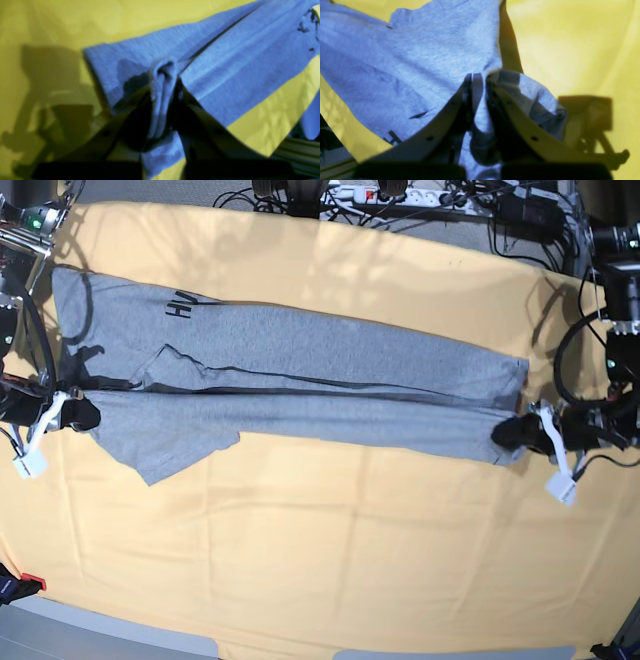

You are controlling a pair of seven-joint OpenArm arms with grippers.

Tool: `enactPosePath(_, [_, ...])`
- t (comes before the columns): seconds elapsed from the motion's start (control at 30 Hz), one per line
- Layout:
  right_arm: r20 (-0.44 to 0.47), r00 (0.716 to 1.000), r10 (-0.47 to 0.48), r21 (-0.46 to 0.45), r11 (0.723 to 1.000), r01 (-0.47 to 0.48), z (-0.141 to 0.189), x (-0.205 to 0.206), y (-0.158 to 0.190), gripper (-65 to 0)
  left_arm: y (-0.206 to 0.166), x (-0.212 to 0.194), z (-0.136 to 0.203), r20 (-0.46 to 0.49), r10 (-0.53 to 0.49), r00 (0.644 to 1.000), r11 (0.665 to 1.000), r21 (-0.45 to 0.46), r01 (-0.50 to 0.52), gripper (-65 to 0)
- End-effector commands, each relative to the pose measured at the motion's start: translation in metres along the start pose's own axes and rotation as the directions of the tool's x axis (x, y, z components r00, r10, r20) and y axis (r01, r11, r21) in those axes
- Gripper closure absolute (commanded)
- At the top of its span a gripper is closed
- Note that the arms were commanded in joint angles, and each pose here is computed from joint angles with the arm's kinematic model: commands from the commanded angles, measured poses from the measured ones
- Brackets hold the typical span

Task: Layout the t-shirt on the table in an organized manner, then fold the t-shirt properly
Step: 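Fold the hem over toward the collar with both grippers, then regrasp the folded strip end with the right gripper and tuck it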

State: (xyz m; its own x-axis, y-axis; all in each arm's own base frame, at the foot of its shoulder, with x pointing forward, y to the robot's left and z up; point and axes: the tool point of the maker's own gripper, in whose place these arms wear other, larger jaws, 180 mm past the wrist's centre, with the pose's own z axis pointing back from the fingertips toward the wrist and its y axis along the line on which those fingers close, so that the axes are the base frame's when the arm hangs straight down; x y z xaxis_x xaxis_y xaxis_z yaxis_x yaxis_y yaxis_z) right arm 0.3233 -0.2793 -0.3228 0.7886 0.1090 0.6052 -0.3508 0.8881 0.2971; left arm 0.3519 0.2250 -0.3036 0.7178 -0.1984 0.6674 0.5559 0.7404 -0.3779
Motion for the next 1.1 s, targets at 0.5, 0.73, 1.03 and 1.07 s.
enactPosePath(0.5, [0.264,0.962,0.065,0.079,0.993,-0.088,0.029,0.09,0.02,-28.9,0.014,0.015,0.008,0.106,-0.037,0.994,0.996,0.081,0.028,-35.2])
enactPosePath(0.73, [0.286,0.957,0.043,0.022,0.998,-0.051,-0.015,0.095,0.024,-32.2,0.012,0.019,0.006,0.133,-0.035,0.99,0.997,0.073,0.025,-35.1])
enactPosePath(1.03, [0.21,0.974,-0.081,-0.075,0.992,0.099,-0.073,0.072,-0.005,-33.5,0.007,0.018,-0.001,0.141,-0.025,0.99,0.998,0.054,0.017,-35.1])
enactPosePath(1.07, [0.207,0.972,-0.108,-0.051,0.991,0.121,-0.078,0.07,-0.004,-33.5,0.007,0.018,-0.001,0.142,-0.024,0.99,0.998,0.053,0.017,-35.1])
